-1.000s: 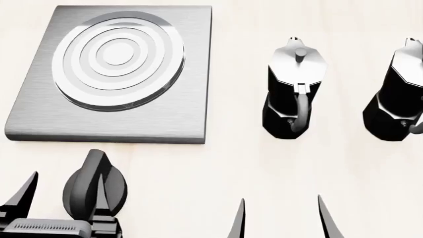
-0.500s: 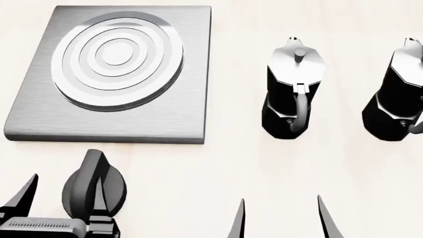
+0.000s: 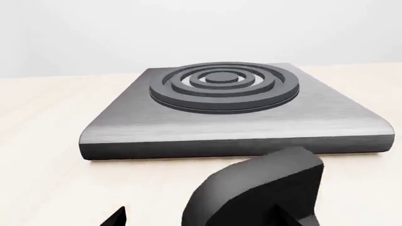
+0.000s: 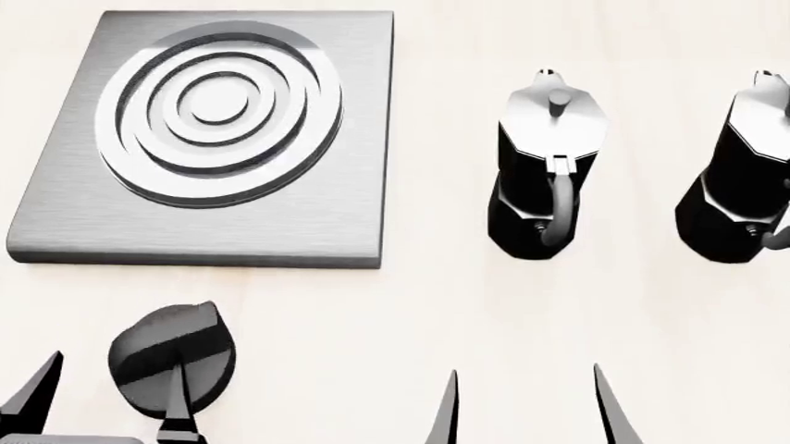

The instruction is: Turn off the stove.

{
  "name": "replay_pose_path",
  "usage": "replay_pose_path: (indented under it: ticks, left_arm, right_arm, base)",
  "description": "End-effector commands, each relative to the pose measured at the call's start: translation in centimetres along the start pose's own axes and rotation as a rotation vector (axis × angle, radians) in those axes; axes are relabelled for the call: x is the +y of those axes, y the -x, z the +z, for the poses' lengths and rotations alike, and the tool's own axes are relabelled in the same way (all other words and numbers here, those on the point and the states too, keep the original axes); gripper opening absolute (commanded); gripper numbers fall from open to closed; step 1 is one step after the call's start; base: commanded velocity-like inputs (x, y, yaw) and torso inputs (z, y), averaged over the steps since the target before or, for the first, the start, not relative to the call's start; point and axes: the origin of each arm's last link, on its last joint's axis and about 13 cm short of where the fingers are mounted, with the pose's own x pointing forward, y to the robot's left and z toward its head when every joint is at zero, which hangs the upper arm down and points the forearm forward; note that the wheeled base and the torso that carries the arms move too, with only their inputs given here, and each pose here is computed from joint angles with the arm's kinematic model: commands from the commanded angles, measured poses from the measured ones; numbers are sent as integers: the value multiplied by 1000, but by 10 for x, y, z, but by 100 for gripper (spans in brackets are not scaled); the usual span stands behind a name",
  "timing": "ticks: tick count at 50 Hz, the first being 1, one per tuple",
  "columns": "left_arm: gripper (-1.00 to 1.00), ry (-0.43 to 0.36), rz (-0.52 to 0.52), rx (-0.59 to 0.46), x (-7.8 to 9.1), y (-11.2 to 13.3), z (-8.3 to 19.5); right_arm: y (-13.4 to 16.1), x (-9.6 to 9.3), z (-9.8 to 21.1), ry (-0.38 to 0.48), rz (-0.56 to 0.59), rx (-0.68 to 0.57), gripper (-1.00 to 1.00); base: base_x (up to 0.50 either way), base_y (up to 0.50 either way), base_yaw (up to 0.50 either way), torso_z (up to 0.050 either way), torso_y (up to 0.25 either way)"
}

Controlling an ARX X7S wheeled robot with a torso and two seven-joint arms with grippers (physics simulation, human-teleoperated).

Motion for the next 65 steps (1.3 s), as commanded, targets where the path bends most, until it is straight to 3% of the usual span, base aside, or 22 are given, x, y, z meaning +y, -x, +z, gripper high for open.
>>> replay_pose_path:
  ticks: [1, 22, 37, 46, 65]
  left_arm:
    - [100, -7, 115, 58, 17, 8, -7]
    - [100, 4, 142, 57, 20, 11, -5]
    - [100, -1, 168, 71, 21, -13, -10]
    - [100, -12, 198, 44, 22, -20, -5]
    - [100, -61, 264, -87, 27, -11, 17]
  right_arm:
    - [0, 0, 0, 0, -2, -1, 100]
    - [0, 0, -1, 1, -1, -1, 100]
    - [0, 0, -1, 0, 3, 1, 100]
    - [0, 0, 0, -1, 2, -1, 100]
    - [0, 1, -2, 1, 6, 4, 100]
  base:
    - [0, 0, 0, 0, 0]
    - [0, 0, 0, 0, -1]
    - [0, 0, 0, -1, -2]
    - [0, 0, 0, -1, -1]
    - [0, 0, 0, 0, 0]
